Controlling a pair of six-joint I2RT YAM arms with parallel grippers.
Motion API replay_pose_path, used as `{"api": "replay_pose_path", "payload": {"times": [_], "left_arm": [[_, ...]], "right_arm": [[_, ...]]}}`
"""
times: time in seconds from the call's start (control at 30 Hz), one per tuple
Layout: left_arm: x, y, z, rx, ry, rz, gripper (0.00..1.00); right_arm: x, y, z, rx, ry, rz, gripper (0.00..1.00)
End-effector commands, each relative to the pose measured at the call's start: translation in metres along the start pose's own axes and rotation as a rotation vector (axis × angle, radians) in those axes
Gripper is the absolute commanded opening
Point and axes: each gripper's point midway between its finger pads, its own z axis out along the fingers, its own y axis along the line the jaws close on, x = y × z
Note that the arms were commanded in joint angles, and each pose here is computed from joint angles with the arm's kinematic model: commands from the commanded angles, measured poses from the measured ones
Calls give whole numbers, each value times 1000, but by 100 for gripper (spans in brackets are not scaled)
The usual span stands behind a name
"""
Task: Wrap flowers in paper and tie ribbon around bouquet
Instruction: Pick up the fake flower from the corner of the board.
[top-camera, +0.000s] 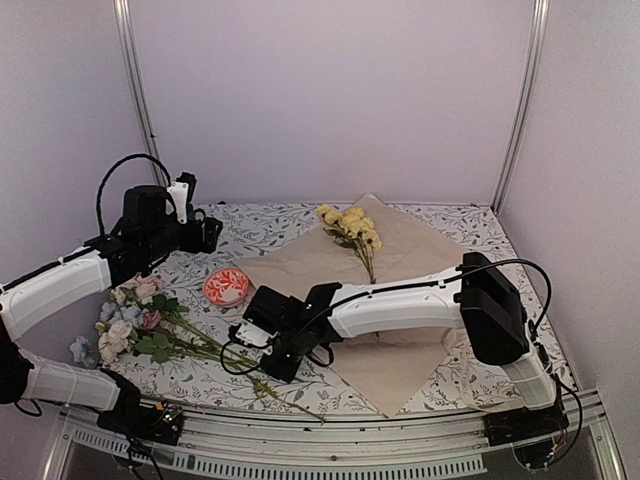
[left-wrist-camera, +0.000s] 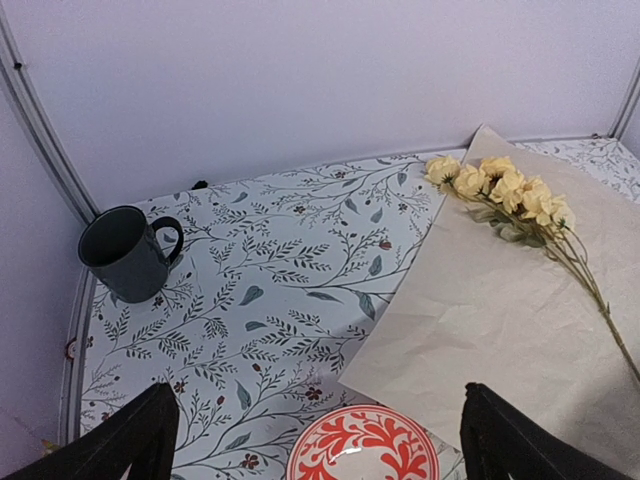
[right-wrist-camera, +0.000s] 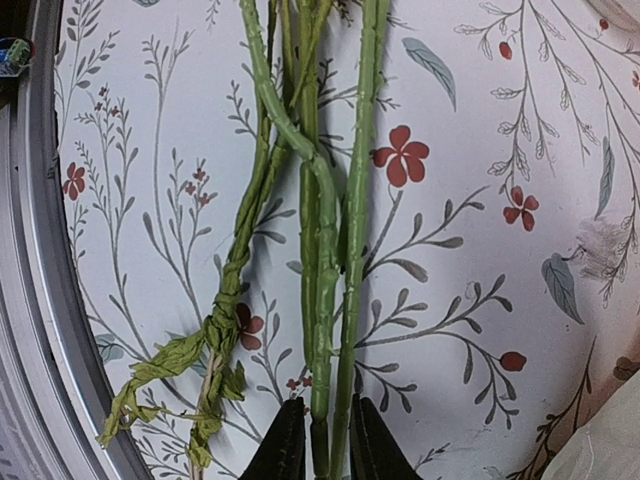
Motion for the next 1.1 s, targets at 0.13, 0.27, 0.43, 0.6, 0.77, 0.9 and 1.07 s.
{"api": "replay_pose_path", "payload": {"times": [0.13,0.27,0.43,0.6,0.77,0.9,1.07], "left_arm": [[0,2,0,7,-2,-6,99],[0,1,1,9,-1,-8,99],[0,2,1,6,-2,-6,99],[-4,6,-2,-15,-15,-11,99],[-31,5,-23,5,-118,-4,96],[-59,2,-55,36,-245,-12,91],[-81,-6,-97,118,-309,-108,80]], "right_arm": [[7,-2,9,6,30,-5,11],[-1,-1,2,1,9,-2,0],[-20,-6,-16,38,-55,4,0],[-42,-23,-48,142,-161,55,0],[-64,-34,-82,157,-312,123,0],[-78,-27,-99,103,-393,134,0],[-88,-31,-112,68,-456,186,0]]}}
